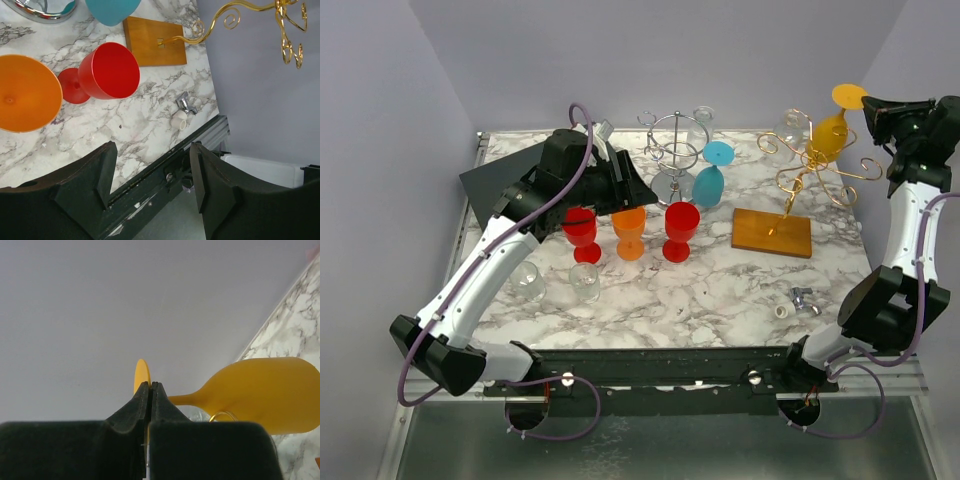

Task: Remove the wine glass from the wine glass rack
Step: Place the wine glass at the center of the board, then pick up the wine glass from the wine rack.

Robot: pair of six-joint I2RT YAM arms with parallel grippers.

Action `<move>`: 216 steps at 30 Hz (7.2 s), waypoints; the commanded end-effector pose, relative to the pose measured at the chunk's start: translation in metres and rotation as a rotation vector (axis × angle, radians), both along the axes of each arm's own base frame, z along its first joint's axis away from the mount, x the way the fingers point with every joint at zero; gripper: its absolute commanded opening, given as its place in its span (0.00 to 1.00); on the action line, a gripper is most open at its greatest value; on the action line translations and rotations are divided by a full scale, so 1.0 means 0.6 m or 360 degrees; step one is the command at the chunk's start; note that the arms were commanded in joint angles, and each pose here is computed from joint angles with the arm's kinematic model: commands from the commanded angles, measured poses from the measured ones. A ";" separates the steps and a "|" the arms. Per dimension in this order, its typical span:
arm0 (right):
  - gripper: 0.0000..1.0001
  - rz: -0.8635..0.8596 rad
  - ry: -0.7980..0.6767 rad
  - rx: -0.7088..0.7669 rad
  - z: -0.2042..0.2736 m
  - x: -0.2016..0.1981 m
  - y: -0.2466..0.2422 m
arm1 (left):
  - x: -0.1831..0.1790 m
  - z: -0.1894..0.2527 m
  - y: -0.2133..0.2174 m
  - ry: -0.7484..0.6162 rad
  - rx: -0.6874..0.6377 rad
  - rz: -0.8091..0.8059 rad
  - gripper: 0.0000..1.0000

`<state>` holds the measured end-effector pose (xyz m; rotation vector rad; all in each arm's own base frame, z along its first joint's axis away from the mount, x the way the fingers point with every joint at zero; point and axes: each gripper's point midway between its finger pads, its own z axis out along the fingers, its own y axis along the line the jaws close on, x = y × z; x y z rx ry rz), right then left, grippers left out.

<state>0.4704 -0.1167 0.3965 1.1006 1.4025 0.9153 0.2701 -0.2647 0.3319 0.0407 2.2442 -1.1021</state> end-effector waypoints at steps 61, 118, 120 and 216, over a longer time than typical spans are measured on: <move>0.01 0.1461 -0.0817 0.0598 0.308 -0.219 0.633 | 0.083 0.276 0.084 -0.0713 -0.1227 -0.0151 0.73; 1.00 0.0339 -0.0425 -0.1140 0.260 -0.221 0.403 | -0.040 0.144 0.030 -0.0210 -0.0166 0.0047 0.00; 1.00 0.0338 -0.0406 -0.1184 0.257 -0.221 0.400 | -0.060 0.108 0.015 -0.0136 -0.0019 0.0019 0.00; 0.79 0.0535 0.0358 -0.1034 0.026 -0.041 0.200 | 0.014 0.102 -0.058 -0.0278 0.0139 -0.0068 0.56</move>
